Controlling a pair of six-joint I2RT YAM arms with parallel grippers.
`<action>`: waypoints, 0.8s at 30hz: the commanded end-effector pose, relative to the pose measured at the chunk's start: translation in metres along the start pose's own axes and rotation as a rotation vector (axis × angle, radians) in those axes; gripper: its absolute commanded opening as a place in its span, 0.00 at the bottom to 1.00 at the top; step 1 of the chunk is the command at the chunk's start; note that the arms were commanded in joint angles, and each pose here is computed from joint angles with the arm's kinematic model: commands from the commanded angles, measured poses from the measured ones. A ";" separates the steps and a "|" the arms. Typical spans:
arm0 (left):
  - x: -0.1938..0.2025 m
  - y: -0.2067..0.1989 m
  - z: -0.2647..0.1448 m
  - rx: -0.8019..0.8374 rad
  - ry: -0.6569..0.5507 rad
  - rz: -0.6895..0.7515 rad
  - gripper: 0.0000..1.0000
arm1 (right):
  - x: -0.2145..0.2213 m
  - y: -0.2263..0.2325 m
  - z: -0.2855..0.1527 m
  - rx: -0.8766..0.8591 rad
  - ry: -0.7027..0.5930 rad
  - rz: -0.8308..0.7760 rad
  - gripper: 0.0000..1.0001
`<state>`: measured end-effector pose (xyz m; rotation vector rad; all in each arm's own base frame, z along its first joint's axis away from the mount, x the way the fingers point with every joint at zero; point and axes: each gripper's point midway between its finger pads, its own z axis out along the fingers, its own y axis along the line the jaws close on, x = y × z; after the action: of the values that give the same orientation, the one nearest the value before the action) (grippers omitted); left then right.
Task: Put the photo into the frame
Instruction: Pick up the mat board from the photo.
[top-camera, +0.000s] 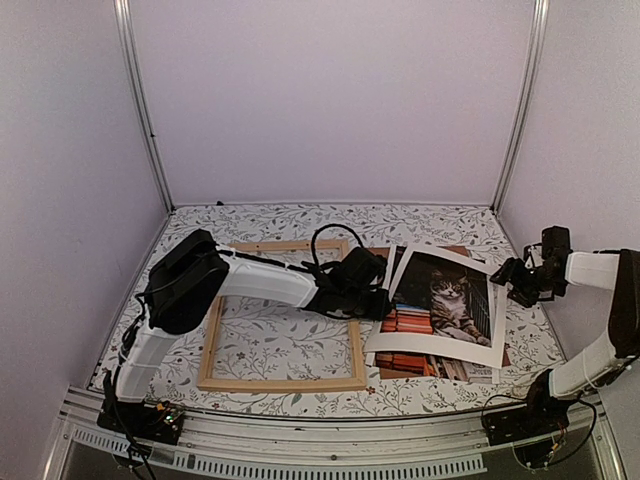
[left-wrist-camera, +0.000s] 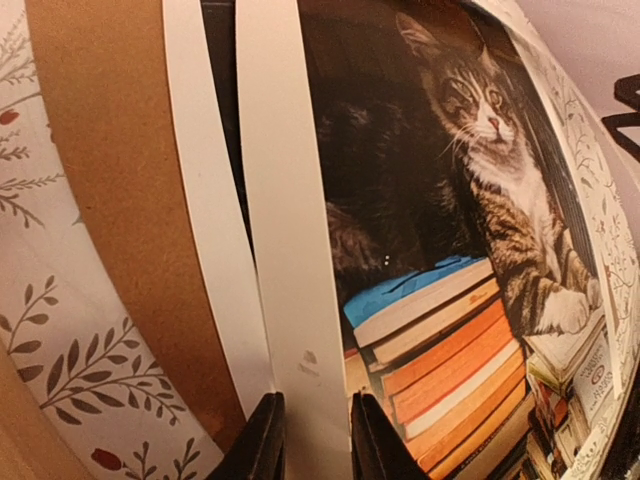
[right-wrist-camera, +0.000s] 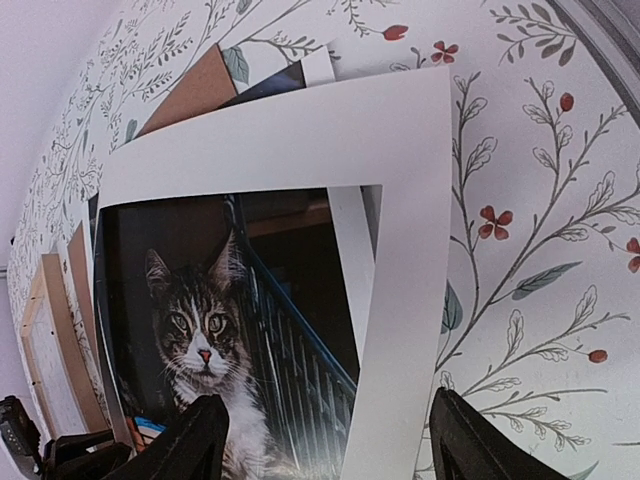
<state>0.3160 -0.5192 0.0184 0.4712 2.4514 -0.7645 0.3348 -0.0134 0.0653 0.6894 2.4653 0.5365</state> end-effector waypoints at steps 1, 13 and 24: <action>0.033 0.036 0.004 -0.075 0.120 -0.038 0.26 | 0.006 -0.002 0.007 -0.044 0.019 0.018 0.72; 0.032 0.042 0.002 -0.064 0.120 -0.068 0.25 | 0.007 -0.004 0.008 -0.082 0.025 0.056 0.70; 0.028 0.044 -0.001 -0.050 0.106 -0.092 0.25 | 0.016 0.001 0.009 -0.129 0.046 0.067 0.68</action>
<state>0.3157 -0.5164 0.0208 0.4199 2.4638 -0.8609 0.3275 -0.0071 0.0501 0.7276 2.4574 0.6842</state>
